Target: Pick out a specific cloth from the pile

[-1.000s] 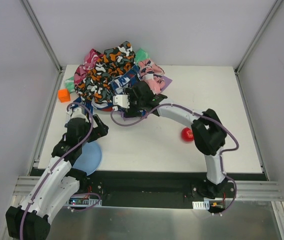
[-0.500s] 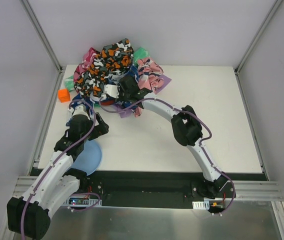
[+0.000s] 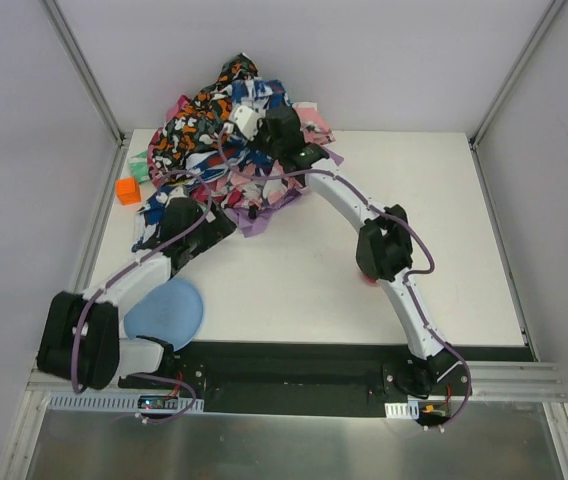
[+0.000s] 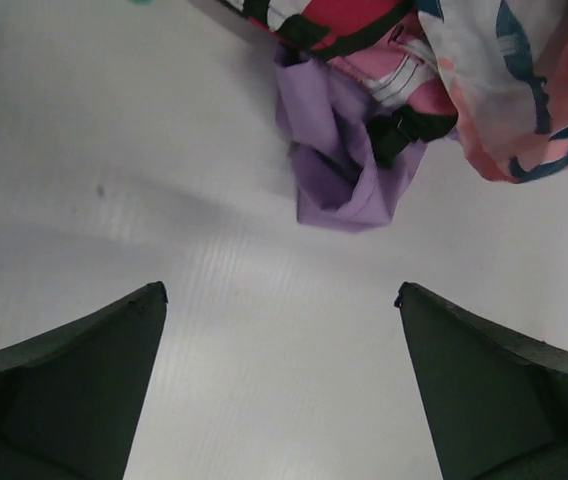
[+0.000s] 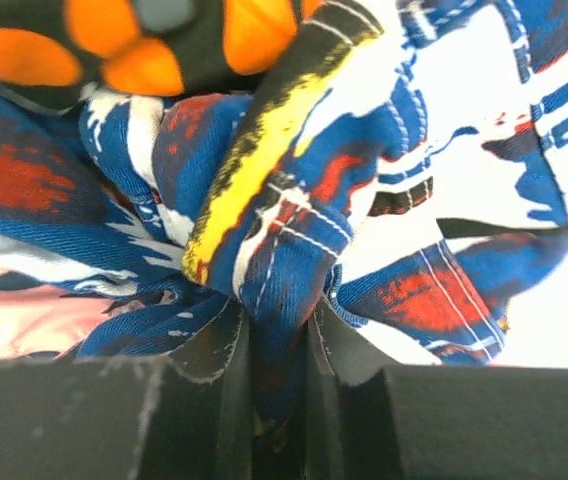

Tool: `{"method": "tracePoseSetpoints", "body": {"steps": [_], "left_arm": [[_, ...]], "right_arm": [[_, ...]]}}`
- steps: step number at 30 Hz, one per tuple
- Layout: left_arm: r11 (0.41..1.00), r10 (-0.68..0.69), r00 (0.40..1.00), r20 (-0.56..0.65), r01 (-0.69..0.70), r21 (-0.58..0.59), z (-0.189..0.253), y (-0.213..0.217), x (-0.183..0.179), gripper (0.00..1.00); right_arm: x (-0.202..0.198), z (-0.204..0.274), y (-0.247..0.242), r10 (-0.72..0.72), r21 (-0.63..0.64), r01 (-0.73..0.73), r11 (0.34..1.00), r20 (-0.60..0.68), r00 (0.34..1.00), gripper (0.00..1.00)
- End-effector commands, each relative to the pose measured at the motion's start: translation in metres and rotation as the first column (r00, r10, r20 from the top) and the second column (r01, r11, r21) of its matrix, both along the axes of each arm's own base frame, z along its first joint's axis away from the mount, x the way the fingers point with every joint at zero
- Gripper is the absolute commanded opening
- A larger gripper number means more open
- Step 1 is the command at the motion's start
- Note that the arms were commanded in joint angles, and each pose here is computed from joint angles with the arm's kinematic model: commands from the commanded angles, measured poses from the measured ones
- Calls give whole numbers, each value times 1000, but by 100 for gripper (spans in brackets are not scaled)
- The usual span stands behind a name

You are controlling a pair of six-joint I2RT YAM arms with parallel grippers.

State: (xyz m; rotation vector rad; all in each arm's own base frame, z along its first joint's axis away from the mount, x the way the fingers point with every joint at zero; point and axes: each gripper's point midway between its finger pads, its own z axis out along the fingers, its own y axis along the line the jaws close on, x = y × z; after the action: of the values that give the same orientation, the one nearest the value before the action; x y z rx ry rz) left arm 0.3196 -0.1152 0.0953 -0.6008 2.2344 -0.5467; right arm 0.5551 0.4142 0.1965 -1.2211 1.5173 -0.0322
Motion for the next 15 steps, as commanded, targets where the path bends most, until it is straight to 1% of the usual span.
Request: {"method": "tracePoseSetpoints", "body": {"steps": [1, 4, 6, 7, 10, 11, 12, 15], "left_arm": [[988, 13, 997, 71, -1, -154, 21, -30, 57, 99], [979, 2, 1000, 22, 2, -204, 0, -45, 83, 99], [974, -11, 1000, -29, 4, -226, -17, -54, 93, 99], [971, -22, 999, -46, 11, -237, -25, -59, 98, 99], [955, -53, 996, -71, 29, -297, -43, -77, 113, 99], [942, -82, 994, -76, 52, -333, -45, -85, 117, 99], [933, -96, 992, -78, 63, -355, -50, -91, 119, 99], [902, -115, 993, -33, 90, -421, -51, -103, 123, 97]], "right_arm": [[59, 81, -39, -167, 208, 125, 970, 202, 965, 1], [71, 90, -49, -201, 294, 139, 946, 192, 961, 1], [78, 90, -58, -208, 355, 144, 924, 147, 967, 1], [78, 88, -56, -189, 365, 128, 922, 136, 972, 1], [76, 74, -48, -166, 320, 114, 941, 139, 976, 1], [76, 71, -47, -165, 311, 115, 944, 141, 976, 1], [79, 68, -49, -179, 317, 127, 940, 138, 974, 1], [84, 65, -53, -195, 374, 146, 916, 96, 976, 1]]}}
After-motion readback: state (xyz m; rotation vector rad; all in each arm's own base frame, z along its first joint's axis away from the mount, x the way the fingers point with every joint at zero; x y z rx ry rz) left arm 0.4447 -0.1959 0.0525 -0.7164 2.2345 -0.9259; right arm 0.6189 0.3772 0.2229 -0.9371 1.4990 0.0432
